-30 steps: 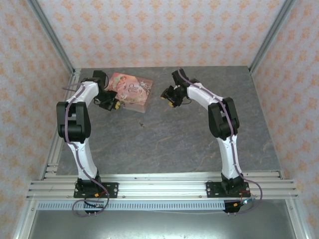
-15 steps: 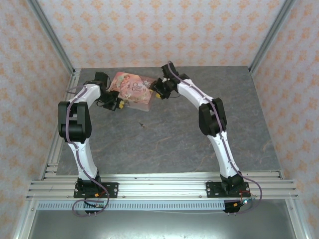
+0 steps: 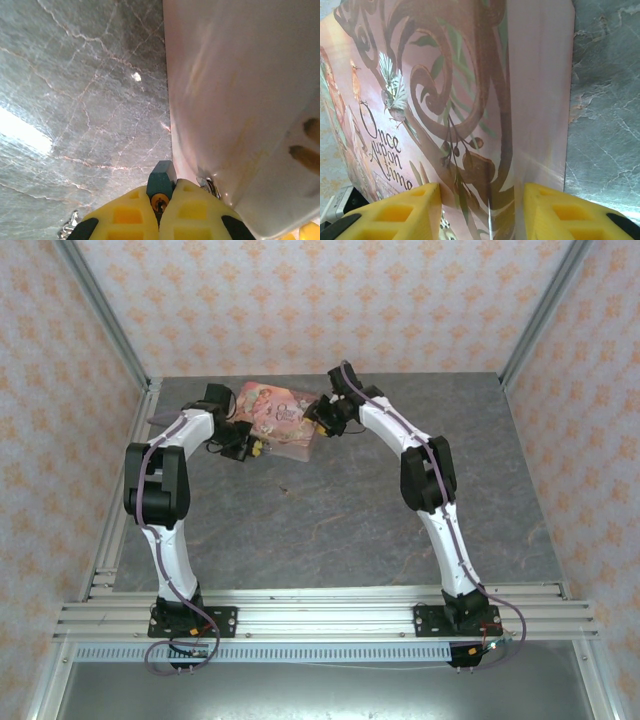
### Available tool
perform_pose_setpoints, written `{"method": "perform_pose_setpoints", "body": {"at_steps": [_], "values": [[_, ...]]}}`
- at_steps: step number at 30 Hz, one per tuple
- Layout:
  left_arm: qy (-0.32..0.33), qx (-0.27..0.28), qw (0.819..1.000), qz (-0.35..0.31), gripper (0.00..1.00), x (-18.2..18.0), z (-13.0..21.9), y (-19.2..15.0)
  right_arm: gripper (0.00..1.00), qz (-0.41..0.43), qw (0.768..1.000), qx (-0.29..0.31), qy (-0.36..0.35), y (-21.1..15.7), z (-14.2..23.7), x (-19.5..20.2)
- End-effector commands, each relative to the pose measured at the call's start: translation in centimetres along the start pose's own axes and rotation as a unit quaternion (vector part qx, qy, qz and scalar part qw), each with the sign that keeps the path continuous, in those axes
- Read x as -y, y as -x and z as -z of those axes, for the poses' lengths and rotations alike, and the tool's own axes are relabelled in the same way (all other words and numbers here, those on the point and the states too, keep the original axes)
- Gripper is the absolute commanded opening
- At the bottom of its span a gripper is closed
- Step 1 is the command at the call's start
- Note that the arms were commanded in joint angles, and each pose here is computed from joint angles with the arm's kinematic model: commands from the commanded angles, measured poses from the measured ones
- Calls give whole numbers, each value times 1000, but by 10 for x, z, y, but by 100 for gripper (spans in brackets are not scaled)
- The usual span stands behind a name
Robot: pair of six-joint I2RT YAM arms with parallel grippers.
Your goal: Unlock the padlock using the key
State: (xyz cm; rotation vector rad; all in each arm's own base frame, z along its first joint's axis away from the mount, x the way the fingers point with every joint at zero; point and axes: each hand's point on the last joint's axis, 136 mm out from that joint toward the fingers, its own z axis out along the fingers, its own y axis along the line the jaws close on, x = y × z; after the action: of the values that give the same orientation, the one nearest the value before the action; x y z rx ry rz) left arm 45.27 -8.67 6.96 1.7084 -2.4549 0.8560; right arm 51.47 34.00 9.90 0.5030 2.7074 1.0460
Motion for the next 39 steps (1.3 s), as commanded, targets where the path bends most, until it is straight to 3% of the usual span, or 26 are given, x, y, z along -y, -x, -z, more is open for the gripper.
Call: {"method": "perform_pose_setpoints", "body": {"at_steps": [1,3,8,13,18,29,32,39], "values": [[-48,-72,996,1,0,29,-7,-43,44,9,1000,-27,-8,-23,-3,-2],[-55,-84,995,0,0,38,-4,-49,43,10,1000,-26,-9,-23,-2,-1],[43,-94,991,-81,0,20,4,-50,43,16,999,-25,-17,-24,0,1],[37,-91,989,-110,0,18,9,-51,44,25,999,-9,-25,-16,14,2],[13,-109,977,-184,0,20,22,-64,49,35,999,21,-28,1,44,-1],[-24,-107,933,-341,0,5,52,-89,55,67,994,77,-48,10,110,-3],[-33,-94,913,-395,0,0,66,-98,56,66,992,92,-49,4,124,2],[-5,-84,875,-477,0,-25,49,-125,58,67,983,155,-73,-18,165,41]]}}
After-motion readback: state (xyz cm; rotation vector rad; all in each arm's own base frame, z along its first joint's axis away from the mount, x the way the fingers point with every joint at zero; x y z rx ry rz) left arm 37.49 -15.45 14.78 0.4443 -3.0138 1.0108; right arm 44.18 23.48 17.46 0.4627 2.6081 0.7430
